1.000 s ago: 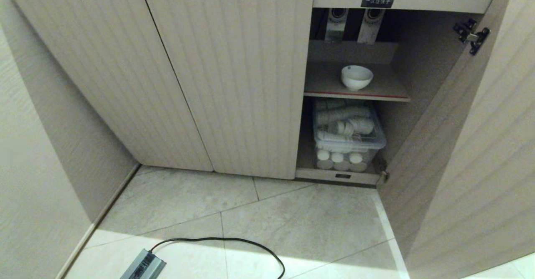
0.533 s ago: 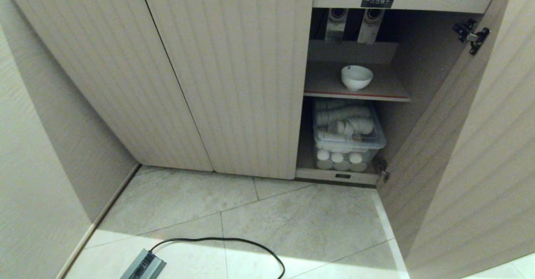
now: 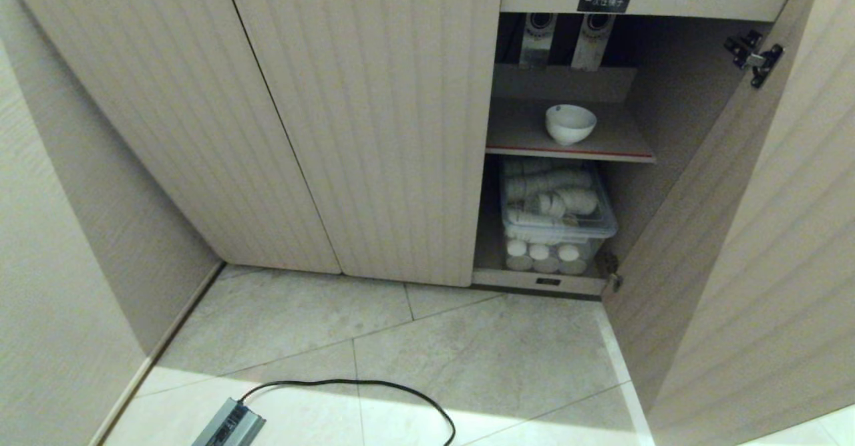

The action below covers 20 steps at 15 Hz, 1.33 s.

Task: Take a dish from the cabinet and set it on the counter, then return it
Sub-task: Close the cabinet door

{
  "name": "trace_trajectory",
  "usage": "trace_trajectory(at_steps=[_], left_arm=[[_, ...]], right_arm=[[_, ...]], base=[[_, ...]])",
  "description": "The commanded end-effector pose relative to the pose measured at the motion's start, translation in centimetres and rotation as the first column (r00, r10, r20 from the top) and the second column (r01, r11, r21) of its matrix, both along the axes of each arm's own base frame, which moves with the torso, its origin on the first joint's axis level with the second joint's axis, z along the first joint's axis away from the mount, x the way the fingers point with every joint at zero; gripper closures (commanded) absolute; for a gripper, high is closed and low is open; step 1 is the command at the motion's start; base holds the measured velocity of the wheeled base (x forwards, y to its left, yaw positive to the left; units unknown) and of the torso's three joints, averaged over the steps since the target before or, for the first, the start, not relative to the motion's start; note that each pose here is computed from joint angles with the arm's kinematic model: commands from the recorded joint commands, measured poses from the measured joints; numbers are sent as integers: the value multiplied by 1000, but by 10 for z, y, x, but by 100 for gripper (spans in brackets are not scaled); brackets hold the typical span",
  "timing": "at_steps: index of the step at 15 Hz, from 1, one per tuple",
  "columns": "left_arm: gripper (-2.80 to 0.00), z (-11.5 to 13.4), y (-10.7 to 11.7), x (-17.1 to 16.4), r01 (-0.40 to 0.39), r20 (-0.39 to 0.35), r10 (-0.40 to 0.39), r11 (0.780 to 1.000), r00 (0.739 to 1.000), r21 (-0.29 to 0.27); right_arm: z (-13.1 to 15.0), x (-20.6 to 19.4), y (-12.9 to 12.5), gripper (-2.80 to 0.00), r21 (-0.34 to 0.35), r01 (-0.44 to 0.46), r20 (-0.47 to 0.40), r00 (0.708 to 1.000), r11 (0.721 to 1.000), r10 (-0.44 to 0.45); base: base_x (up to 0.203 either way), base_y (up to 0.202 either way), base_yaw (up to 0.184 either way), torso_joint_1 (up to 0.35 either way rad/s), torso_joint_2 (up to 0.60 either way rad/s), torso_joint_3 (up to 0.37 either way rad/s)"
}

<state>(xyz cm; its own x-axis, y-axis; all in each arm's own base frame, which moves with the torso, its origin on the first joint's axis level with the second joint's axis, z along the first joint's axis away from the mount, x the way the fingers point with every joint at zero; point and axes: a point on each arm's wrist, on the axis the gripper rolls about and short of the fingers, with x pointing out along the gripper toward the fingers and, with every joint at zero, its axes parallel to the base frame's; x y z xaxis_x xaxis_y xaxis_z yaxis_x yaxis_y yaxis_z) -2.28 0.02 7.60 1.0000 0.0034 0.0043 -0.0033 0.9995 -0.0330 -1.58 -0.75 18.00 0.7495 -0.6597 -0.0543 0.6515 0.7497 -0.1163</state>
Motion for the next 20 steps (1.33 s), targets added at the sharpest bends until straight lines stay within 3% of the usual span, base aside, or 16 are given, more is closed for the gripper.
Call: trace_trajectory(at_steps=[1, 4, 6, 9, 12, 15, 20], left_arm=[[0, 0, 0, 0, -1, 0, 1, 1000, 1000, -1], [0, 0, 0, 0, 0, 0, 0, 1000, 1000, -1], [0, 0, 0, 0, -1, 0, 1, 1000, 1000, -1], [0, 0, 0, 0, 0, 0, 0, 1000, 1000, -1], [0, 0, 0, 0, -1, 2, 1, 1000, 1000, -1], [0, 0, 0, 0, -1, 0, 1, 1000, 1000, -1], [0, 0, 0, 0, -1, 1, 1, 1000, 1000, -1]], right_arm=[[7, 14, -3, 0, 19, 115, -68, 991, 993, -113], [16, 33, -11, 0, 41, 155, -131, 980, 987, -148], [27, 44, -16, 0, 54, 158, -121, 981, 986, -150], [37, 57, -19, 0, 118, 25, -41, 999, 993, -20], [47, 64, -20, 0, 165, -105, 95, 991, 981, 90], [47, 64, -20, 0, 164, -105, 88, 992, 981, 92], [55, 64, -29, 0, 122, 29, 101, 994, 992, -41]], base=[[0, 0, 0, 0, 0, 0], [0, 0, 0, 0, 0, 0], [0, 0, 0, 0, 0, 0], [0, 0, 0, 0, 0, 0], [0, 0, 0, 0, 0, 0], [0, 0, 0, 0, 0, 0], [0, 0, 0, 0, 0, 0]])
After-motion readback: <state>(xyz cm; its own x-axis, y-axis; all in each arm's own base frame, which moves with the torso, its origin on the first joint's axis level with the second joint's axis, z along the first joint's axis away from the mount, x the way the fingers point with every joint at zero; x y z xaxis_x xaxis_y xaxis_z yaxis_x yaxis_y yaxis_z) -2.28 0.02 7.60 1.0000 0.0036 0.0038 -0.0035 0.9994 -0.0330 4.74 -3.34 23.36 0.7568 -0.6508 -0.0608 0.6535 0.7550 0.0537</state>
